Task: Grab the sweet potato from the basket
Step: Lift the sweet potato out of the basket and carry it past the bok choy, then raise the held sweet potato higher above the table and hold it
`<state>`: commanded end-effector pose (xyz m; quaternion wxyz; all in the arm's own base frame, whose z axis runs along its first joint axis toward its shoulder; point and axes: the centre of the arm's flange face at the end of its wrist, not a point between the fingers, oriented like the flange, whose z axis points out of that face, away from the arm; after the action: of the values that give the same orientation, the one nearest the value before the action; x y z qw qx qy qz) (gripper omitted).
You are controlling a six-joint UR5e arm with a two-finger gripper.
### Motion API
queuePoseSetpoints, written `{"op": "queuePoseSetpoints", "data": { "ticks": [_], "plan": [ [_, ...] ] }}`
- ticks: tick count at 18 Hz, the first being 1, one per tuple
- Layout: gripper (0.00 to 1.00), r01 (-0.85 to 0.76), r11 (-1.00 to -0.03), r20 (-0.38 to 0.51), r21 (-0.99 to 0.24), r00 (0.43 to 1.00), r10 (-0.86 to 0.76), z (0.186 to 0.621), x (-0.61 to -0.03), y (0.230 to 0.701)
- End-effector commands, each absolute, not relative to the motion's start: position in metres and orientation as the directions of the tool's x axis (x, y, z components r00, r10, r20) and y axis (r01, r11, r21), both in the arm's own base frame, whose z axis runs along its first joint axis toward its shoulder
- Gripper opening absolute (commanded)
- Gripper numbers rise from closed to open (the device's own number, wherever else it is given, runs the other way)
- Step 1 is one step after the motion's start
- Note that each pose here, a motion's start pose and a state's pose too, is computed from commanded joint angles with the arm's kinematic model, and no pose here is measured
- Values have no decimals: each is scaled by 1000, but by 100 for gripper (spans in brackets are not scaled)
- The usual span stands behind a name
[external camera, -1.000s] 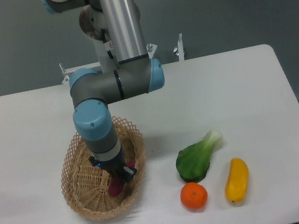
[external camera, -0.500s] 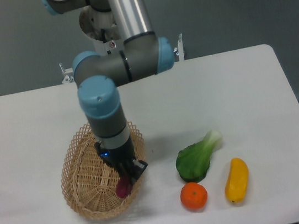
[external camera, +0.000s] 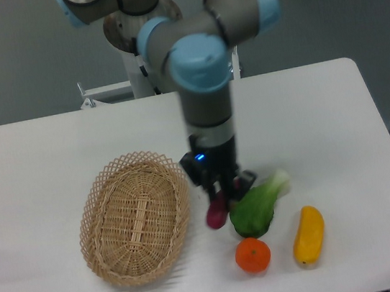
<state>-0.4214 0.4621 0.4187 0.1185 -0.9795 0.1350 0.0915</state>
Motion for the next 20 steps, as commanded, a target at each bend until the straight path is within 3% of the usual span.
{"op": "queuePoseSetpoints", "data": {
  "ticks": [7,20],
  "plan": [
    [16,-358,-921,-233,-156,919,-318,414,-471,406],
    [16,-369,-918,-238,-148,914,-329,417,-470,406]
  ]
}}
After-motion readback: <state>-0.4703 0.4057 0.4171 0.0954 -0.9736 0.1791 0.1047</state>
